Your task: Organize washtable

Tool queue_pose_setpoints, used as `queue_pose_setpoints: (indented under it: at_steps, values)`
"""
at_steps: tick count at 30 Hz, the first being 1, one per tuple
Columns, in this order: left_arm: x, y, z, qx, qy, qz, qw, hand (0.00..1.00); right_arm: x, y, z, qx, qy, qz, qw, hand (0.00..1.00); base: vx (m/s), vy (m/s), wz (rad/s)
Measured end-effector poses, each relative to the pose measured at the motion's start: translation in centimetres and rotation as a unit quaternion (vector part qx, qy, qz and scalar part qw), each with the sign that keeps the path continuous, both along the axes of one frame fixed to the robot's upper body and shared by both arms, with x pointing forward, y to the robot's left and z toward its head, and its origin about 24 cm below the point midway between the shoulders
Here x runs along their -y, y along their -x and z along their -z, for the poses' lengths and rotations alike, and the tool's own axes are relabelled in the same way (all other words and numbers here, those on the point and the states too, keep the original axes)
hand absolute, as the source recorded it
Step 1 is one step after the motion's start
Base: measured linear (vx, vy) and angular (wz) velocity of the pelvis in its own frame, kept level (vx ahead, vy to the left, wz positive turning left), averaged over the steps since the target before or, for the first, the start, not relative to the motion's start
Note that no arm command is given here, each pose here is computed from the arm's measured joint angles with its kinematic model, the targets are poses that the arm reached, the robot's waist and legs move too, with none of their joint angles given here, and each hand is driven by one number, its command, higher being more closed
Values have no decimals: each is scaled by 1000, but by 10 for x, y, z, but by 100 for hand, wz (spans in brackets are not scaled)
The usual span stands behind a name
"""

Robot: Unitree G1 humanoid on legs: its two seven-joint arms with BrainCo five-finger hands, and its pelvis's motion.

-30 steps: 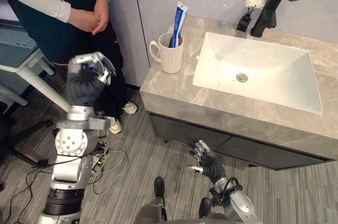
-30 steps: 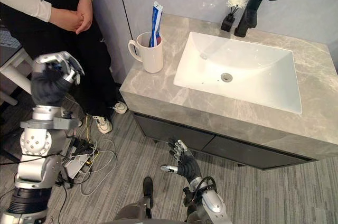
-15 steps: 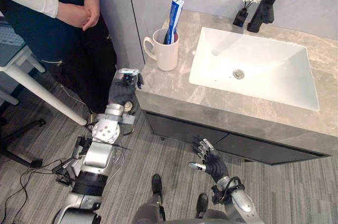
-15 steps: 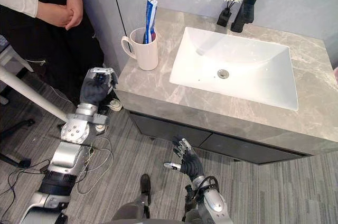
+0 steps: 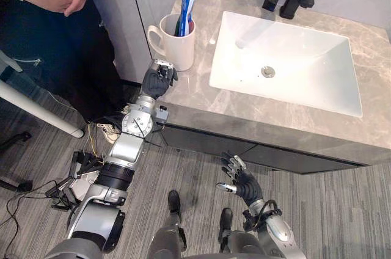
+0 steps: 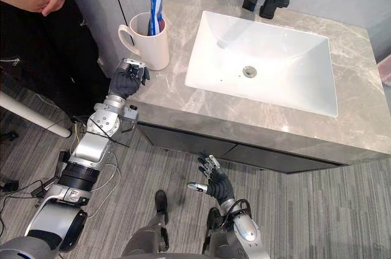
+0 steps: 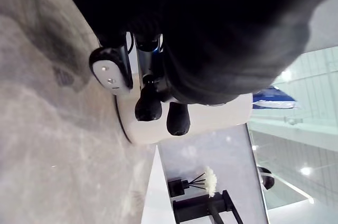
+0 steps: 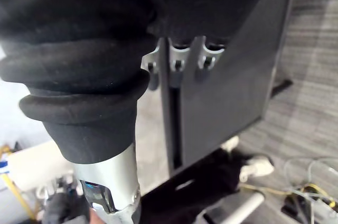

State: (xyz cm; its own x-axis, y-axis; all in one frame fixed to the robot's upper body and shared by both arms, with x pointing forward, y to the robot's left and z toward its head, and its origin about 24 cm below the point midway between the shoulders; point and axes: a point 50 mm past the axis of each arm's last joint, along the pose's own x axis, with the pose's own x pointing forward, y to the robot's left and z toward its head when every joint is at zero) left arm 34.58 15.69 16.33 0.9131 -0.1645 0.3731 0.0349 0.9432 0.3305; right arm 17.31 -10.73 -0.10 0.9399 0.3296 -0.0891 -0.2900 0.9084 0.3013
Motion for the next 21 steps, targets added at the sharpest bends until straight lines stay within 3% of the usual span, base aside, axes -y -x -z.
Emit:
queue_pose_setpoints:
  at_steps: [21]
  values:
    - [5,-17,-46,56,-55,-4,997,100,-2,1,-1,3,6,-15,1000,0,11,3,-2]
